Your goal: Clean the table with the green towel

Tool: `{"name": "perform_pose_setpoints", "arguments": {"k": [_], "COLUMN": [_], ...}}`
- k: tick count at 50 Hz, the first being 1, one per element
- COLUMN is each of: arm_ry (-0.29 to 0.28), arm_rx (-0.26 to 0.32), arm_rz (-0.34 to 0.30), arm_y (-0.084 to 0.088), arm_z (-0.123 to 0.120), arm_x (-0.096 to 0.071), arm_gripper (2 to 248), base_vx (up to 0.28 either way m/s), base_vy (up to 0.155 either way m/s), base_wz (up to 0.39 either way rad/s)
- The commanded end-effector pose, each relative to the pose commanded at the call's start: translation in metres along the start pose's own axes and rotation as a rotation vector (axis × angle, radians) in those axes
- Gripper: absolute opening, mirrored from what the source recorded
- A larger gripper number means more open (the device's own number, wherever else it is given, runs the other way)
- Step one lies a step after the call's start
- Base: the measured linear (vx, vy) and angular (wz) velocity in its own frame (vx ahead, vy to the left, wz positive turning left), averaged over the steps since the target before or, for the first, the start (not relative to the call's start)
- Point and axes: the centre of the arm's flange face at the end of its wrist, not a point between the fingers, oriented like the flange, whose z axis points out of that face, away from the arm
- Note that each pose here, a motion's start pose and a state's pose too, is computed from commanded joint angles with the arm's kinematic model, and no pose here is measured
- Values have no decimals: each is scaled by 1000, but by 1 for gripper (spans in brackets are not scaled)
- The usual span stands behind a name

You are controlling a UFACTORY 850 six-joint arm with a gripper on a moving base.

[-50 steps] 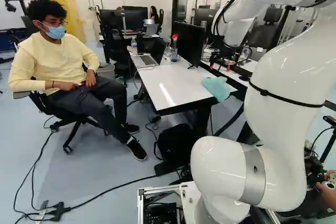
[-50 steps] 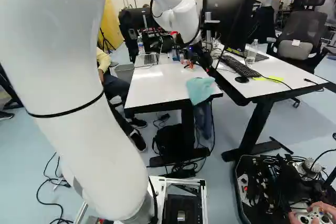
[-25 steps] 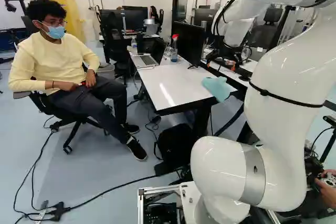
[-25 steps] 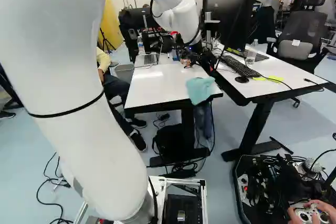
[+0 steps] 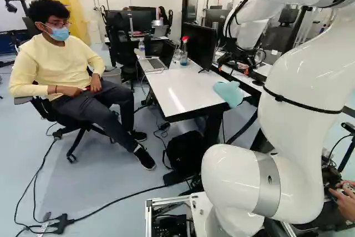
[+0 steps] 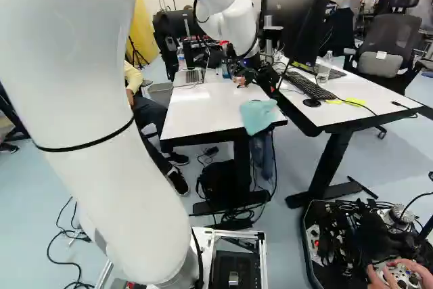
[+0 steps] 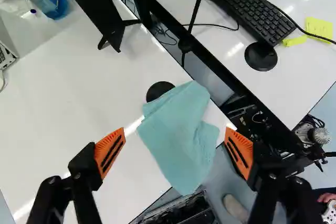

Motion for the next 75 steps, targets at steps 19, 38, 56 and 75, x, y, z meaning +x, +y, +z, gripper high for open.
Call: {"name": "perform_pose_setpoints", "arguments": {"k": [19,38,56,75], "arm_ry": [25,71,135,224], "arm_rx": [8,23,47,84], "arm_rz": [-14,-40,-75,-121], "arm_y": [-8,-22,-39,-61], "arm_z": [2,6,11,14], "arm_x": [-10,-30,-59,-102], "arm_gripper": [247,247,247,247], "base_vx": [0,0,0,0], "base_vy": [0,0,0,0], "base_wz": [0,0,0,0]}}
